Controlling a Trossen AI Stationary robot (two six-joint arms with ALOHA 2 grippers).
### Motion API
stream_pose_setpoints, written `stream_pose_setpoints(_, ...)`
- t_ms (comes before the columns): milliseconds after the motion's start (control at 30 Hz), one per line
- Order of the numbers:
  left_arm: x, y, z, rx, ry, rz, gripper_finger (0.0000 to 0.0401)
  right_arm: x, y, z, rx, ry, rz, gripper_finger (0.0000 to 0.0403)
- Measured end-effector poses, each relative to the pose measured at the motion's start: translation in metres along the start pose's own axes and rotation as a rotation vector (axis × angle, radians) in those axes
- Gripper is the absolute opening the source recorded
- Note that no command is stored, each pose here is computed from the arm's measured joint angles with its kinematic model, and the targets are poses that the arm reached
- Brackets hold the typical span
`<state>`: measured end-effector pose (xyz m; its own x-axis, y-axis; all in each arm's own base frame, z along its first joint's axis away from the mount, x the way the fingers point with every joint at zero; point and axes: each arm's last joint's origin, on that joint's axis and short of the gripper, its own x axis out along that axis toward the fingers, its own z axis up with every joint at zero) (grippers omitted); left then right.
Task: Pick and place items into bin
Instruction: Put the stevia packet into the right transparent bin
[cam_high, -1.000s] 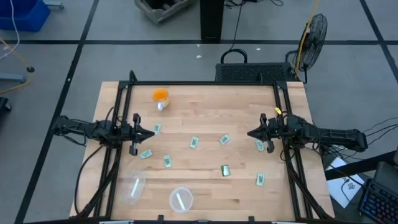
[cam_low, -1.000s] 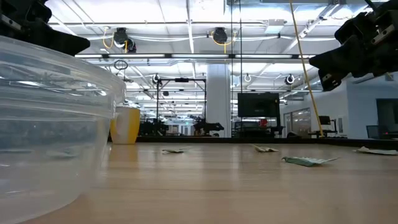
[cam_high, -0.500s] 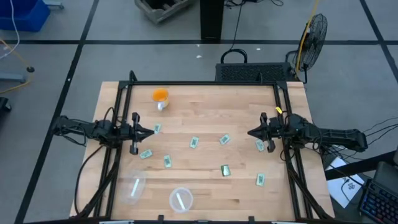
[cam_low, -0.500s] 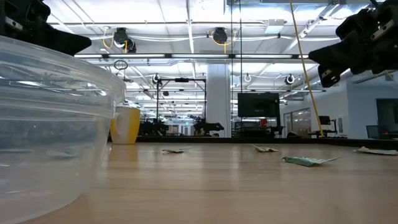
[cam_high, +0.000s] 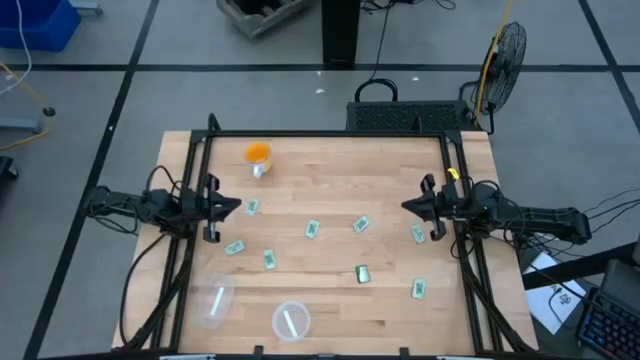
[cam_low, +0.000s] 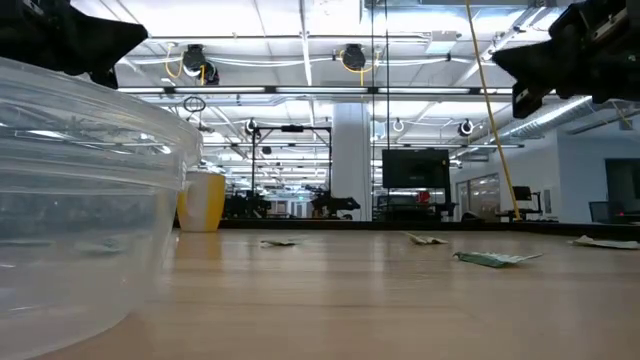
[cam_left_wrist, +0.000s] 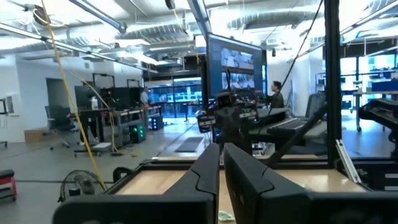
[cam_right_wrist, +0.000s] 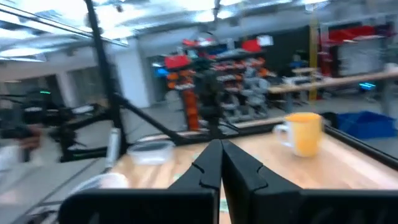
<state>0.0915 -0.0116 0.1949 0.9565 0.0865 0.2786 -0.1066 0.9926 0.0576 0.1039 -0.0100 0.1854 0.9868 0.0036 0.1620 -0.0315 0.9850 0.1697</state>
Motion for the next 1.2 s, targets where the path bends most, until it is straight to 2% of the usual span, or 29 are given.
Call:
stream_pose_setpoints(67, 0.0, 0.001, 0.0, 0.003, 0.006, 0.043, 0.0031, 0.0, -0.001, 0.0, -0.001, -0.006, -0.034, 0.0)
stream_pose_setpoints(200, 0.0, 0.004, -0.003, -0.064, 0.043, 0.162, 0.0031, 0.0, -0.001, 0.0, -0.004, -0.008, -0.027, 0.0)
stream_pose_setpoints(300, -0.001, 0.006, -0.004, -0.063, 0.05, 0.208, 0.0031, 0.0, -0.001, 0.001, -0.001, -0.014, -0.028, 0.0)
stream_pose_setpoints(567, -0.001, 0.006, -0.003, -0.055, 0.049, 0.23, 0.0031, 0.001, -0.001, 0.0, -0.059, -0.008, -0.034, 0.0002)
stream_pose_setpoints(700, -0.001, 0.008, -0.004, -0.022, 0.064, 0.289, 0.0031, 0.003, -0.003, -0.007, -0.145, 0.068, -0.045, 0.0028)
stream_pose_setpoints(767, -0.001, 0.008, -0.004, -0.012, 0.067, 0.305, 0.0031, 0.004, -0.005, -0.013, -0.151, 0.14, -0.084, 0.0052)
stream_pose_setpoints(833, -0.001, 0.008, -0.004, -0.013, 0.068, 0.308, 0.0031, 0.004, -0.009, -0.022, -0.165, 0.286, -0.162, 0.008)
stream_pose_setpoints(967, -0.001, 0.009, -0.004, -0.032, 0.066, 0.311, 0.0031, 0.012, -0.008, 0.004, -0.217, 0.395, -0.265, 0.0135)
stream_pose_setpoints(1067, -0.001, 0.009, -0.004, -0.057, 0.065, 0.313, 0.0031, 0.013, -0.007, 0.005, -0.103, 0.588, -0.307, 0.016)
stream_pose_setpoints(1200, -0.002, 0.008, -0.008, -0.052, 0.095, 0.308, 0.0031, 0.008, -0.004, 0.001, 0.075, 0.814, -0.379, 0.0168)
